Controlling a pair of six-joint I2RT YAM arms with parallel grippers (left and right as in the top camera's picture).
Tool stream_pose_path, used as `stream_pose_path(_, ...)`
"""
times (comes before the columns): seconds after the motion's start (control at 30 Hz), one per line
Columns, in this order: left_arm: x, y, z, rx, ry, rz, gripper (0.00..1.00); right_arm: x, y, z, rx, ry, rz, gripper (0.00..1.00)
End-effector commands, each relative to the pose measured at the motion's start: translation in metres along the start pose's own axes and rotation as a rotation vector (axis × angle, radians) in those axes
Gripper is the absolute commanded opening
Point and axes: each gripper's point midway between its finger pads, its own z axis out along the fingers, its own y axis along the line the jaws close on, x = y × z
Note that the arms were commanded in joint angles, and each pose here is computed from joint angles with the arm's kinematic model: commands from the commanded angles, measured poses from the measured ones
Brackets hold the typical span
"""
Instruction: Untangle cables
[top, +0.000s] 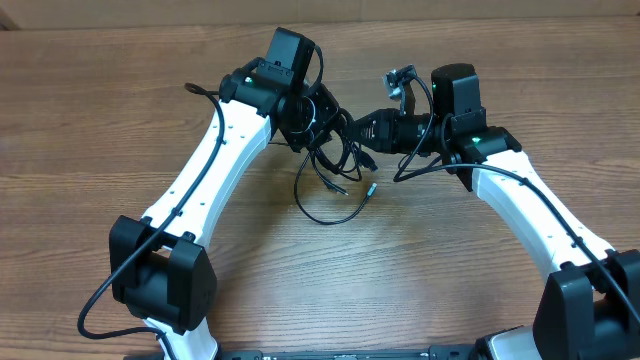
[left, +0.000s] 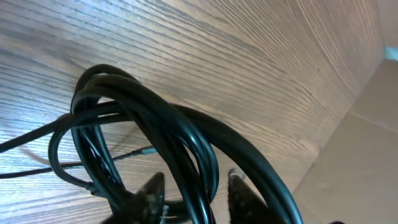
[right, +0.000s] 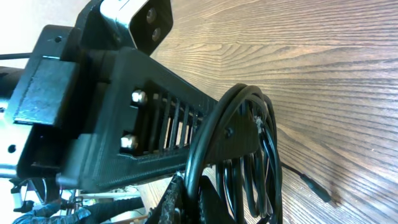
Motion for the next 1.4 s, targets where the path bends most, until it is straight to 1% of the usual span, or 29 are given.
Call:
stream_pose_path(0.0,-0.013,0.004,0.002,-0.029,-0.052,-0.020,0.23,-0.012,0.026,-0.011,-0.047,-0.031,-0.058,0.04)
stream_pose_path(0.07,-0.014,0.005,0.004,-0.037,-0.057,-0.022,0.11,-0.012,0.026,-0.011,-0.048,-0.033,-0.058,0.04)
stream_pose_path(0.13,-0.016,0.007,0.006,-0.046,-0.061,-0.023,0.04,-0.013,0.026,-0.011,-0.048,-0.033,-0.057,0.04)
stream_pose_path(0.27,-0.022,0.017,0.006,-0.090,-0.099,-0.020,0.04,-0.018,0.025,-0.013,-0.046,-0.052,-0.067,0.04)
stream_pose_path(0.37,-0.029,0.021,0.003,-0.114,-0.126,0.045,0.04,-0.029,0.008,-0.023,0.013,-0.099,-0.045,0.04)
stream_pose_path(0.43,-0.034,0.025,-0.001,-0.125,-0.137,0.071,0.04,-0.038,-0.015,-0.034,0.103,-0.148,0.019,0.04)
stream_pose_path(0.5,-0.040,0.027,-0.011,-0.123,-0.150,0.097,0.04,-0.044,-0.052,-0.052,0.250,-0.211,0.142,0.04)
stream_pose_path(0.6,-0.050,0.025,-0.031,-0.098,-0.185,0.154,0.04,-0.039,-0.106,-0.086,0.477,-0.285,0.320,0.04)
stream_pose_path(0.67,-0.054,0.019,-0.046,-0.069,-0.211,0.218,0.04,-0.034,-0.124,-0.101,0.554,-0.297,0.372,0.04)
stream_pose_path(0.73,-0.053,0.007,-0.059,-0.017,-0.224,0.313,0.04,-0.028,-0.131,-0.109,0.573,-0.287,0.402,0.04)
stream_pose_path(0.77,-0.050,0.001,-0.063,0.008,-0.224,0.354,0.04,-0.026,-0.130,-0.109,0.559,-0.276,0.403,0.04)
stream_pose_path(0.83,-0.043,-0.014,-0.072,0.069,-0.219,0.475,0.04,-0.025,-0.115,-0.100,0.468,-0.227,0.349,0.06)
stream_pose_path(0.87,-0.037,-0.020,-0.075,0.091,-0.214,0.531,0.04,-0.025,-0.102,-0.093,0.389,-0.193,0.308,0.13)
stream_pose_path(1.0,-0.027,-0.024,-0.077,0.089,-0.210,0.654,0.04,-0.015,-0.048,-0.071,0.117,-0.068,0.085,0.47)
stream_pose_path(1.13,-0.012,-0.022,-0.071,0.072,-0.166,0.769,0.04,-0.003,-0.021,-0.057,0.003,0.001,-0.048,0.65)
stream_pose_path(1.2,-0.007,-0.021,-0.068,0.054,-0.156,0.798,0.04,0.000,-0.015,-0.052,-0.012,0.014,-0.068,0.69)
stream_pose_path(1.27,-0.006,-0.018,-0.067,0.032,-0.158,0.801,0.04,0.002,-0.004,-0.048,-0.060,0.026,-0.091,0.69)
stream_pose_path(1.37,0.002,-0.020,-0.064,0.032,-0.141,0.824,0.04,0.005,0.019,-0.045,-0.173,0.047,-0.147,0.66)
